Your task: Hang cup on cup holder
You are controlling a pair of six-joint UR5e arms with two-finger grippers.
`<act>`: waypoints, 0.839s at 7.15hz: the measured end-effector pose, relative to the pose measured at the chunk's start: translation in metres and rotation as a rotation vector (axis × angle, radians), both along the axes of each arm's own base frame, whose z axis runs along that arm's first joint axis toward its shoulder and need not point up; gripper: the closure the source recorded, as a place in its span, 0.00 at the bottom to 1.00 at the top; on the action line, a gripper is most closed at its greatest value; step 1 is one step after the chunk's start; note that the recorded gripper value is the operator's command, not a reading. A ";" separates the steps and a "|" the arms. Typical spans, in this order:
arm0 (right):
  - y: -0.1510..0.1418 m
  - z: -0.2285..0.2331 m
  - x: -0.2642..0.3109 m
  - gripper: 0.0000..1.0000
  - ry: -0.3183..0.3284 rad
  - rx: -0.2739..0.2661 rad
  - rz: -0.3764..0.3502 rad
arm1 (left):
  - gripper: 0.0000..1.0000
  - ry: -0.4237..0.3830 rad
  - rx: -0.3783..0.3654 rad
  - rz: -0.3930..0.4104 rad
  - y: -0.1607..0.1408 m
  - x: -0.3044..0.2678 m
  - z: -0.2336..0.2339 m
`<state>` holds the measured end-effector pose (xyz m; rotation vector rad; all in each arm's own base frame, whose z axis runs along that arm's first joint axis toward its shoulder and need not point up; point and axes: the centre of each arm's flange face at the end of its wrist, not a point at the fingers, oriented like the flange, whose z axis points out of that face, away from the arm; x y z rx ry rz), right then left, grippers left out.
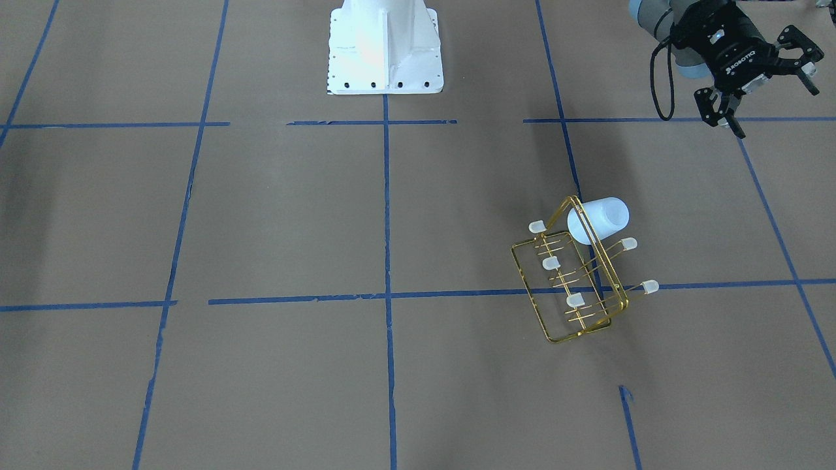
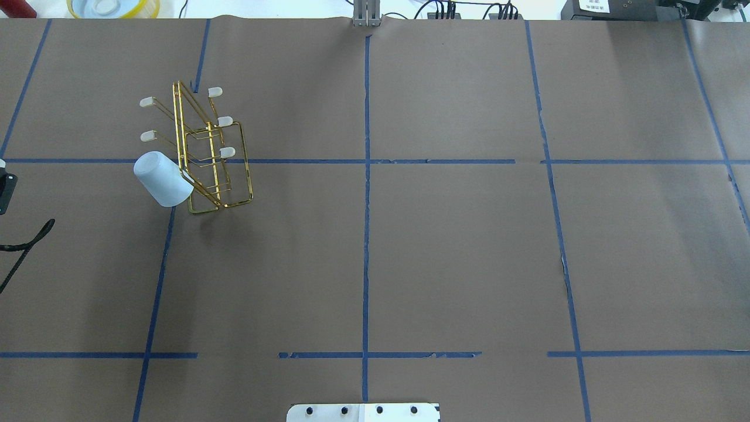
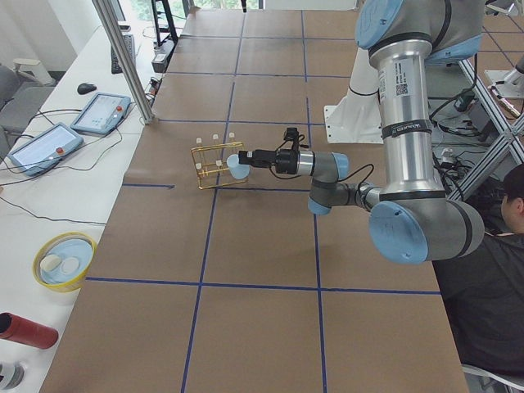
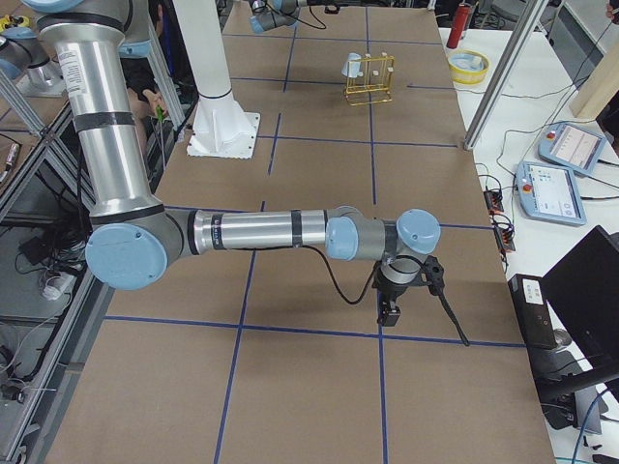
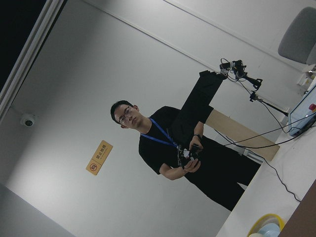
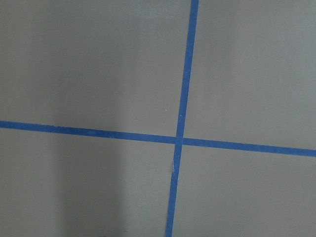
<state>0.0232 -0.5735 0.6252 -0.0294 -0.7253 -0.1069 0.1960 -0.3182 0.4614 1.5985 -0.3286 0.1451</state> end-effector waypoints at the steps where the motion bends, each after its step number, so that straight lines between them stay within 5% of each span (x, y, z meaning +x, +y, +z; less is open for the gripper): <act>1: 0.000 0.000 0.000 0.00 0.000 0.000 0.000 | 0.00 -0.073 -0.018 0.003 -0.007 0.001 -0.009; 3: 0.000 0.000 0.000 0.00 0.000 0.000 0.000 | 0.00 -0.061 0.000 0.133 -0.027 -0.004 -0.028; 6: 0.000 0.000 0.000 0.00 0.000 0.000 0.000 | 0.00 0.225 -0.048 0.497 -0.049 -0.010 -0.006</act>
